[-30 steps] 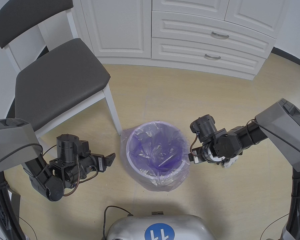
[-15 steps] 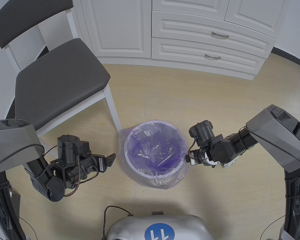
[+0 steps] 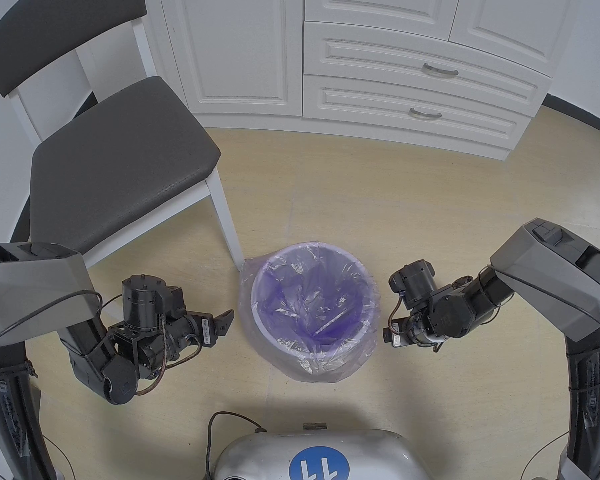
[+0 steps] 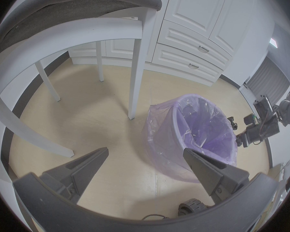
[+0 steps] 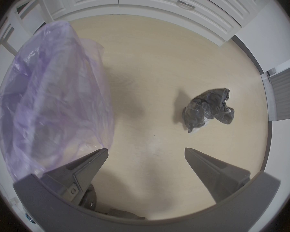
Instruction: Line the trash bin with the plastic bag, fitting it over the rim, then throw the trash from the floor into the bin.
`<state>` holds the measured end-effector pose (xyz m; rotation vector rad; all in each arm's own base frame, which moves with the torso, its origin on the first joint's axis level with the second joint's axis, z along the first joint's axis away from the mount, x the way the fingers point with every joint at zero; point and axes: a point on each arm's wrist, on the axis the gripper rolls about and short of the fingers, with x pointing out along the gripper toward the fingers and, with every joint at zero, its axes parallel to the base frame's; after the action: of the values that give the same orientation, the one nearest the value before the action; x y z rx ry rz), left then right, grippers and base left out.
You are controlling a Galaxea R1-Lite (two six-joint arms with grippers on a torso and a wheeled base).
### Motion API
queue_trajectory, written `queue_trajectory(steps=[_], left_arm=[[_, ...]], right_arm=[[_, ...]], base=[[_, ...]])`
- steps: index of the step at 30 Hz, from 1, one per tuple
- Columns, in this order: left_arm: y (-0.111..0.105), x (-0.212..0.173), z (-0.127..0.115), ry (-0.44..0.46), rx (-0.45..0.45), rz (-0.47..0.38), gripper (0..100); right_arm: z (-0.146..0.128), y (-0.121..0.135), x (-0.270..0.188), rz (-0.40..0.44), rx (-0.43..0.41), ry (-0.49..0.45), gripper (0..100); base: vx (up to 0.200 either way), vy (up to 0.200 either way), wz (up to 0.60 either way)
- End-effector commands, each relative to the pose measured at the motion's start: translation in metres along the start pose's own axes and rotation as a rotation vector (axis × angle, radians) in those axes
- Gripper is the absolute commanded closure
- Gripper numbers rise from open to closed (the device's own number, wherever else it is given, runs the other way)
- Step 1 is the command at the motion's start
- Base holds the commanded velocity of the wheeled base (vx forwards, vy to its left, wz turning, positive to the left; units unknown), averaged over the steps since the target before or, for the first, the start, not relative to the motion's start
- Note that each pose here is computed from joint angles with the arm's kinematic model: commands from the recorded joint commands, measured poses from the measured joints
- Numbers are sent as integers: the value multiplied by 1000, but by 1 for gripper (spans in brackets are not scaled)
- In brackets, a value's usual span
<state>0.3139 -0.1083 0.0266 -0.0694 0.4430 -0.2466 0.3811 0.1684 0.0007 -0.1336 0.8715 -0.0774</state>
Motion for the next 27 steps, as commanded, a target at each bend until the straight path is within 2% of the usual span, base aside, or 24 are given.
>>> queue_trajectory(steps=[1, 5, 7, 12, 15, 21, 27], left_arm=[[5, 21, -14, 8, -8, 20, 0], [14, 36, -16, -22, -19, 38, 0], [15, 45, -13, -41, -23, 39, 0], [15, 74, -4, -110, -33, 56, 0], [22, 96, 0, -152, -37, 81, 0], [33, 138, -6, -162, -44, 102, 0], [33, 164, -10, -186, -42, 86, 0]], right_arm=[[-7, -10, -15, 7, 10, -32, 0], [-15, -20, -31, 33, 30, -129, 0], [-17, -25, -36, 34, 2, -169, 0], [-5, -35, -51, 38, -21, -283, 0], [-4, -37, -57, 40, -19, -297, 0], [-1, -40, -65, 40, -14, -312, 0], [0, -44, -63, 31, -21, -313, 0]], base=[[0, 0, 0], [0, 0, 0], [0, 0, 0], [0, 0, 0], [0, 0, 0], [0, 0, 0], [0, 0, 0]])
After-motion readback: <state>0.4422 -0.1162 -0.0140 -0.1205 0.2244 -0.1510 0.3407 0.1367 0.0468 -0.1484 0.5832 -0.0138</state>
